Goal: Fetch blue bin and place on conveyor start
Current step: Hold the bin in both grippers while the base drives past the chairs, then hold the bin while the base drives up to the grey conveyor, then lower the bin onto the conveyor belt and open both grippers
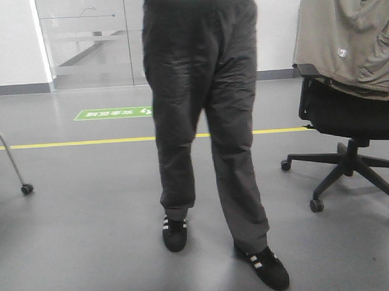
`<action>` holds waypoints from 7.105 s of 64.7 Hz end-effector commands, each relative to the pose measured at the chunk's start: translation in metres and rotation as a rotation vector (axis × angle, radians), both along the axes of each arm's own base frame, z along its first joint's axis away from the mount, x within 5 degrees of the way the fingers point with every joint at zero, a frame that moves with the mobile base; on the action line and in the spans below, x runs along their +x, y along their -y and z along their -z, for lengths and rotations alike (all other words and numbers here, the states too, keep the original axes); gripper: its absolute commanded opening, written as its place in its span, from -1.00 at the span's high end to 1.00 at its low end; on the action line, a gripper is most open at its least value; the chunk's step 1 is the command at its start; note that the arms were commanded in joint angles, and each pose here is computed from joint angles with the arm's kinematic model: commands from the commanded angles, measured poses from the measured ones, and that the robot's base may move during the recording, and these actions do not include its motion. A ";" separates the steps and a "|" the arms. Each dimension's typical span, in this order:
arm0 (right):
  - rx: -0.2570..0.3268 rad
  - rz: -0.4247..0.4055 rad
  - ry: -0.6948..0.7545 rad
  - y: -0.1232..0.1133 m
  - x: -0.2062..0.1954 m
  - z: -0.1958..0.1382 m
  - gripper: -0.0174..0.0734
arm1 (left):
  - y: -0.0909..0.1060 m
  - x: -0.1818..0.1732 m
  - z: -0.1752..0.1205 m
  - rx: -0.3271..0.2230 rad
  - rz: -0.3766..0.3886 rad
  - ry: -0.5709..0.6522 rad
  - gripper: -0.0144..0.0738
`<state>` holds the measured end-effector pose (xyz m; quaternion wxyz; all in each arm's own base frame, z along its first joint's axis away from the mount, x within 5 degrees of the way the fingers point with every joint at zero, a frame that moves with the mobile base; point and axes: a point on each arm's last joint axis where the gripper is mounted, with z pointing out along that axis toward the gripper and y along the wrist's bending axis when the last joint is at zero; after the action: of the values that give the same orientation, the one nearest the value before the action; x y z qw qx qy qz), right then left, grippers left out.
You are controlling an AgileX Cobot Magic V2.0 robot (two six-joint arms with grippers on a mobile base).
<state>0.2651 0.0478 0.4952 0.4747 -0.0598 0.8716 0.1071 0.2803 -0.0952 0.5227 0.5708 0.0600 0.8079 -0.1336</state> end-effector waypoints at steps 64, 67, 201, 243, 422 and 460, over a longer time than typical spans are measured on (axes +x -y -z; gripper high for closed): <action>-0.078 0.021 0.041 0.008 -0.003 -0.005 0.95 | -0.006 -0.004 -0.013 0.017 -0.030 0.105 0.93; -0.078 0.021 0.041 0.008 -0.003 -0.005 0.95 | -0.006 -0.004 -0.013 0.017 -0.030 0.105 0.93; -0.078 0.021 0.041 0.008 -0.003 -0.005 0.95 | -0.008 -0.003 -0.014 0.036 -0.041 0.111 0.93; -0.078 0.021 0.041 0.008 -0.003 -0.005 0.95 | -0.008 -0.003 -0.014 0.036 -0.041 0.111 0.93; -0.087 0.019 -0.422 -0.006 0.089 0.189 0.71 | 0.020 0.065 0.239 0.199 0.003 -0.535 0.93; -0.075 0.019 -0.294 -0.003 0.071 0.140 -0.49 | 0.018 0.064 0.185 0.218 -0.014 -0.547 -0.55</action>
<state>0.3458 0.0547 0.3271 0.2991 -0.0464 0.9495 0.0830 0.3493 -0.1165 0.3124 0.3106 0.0753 0.9458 -0.0572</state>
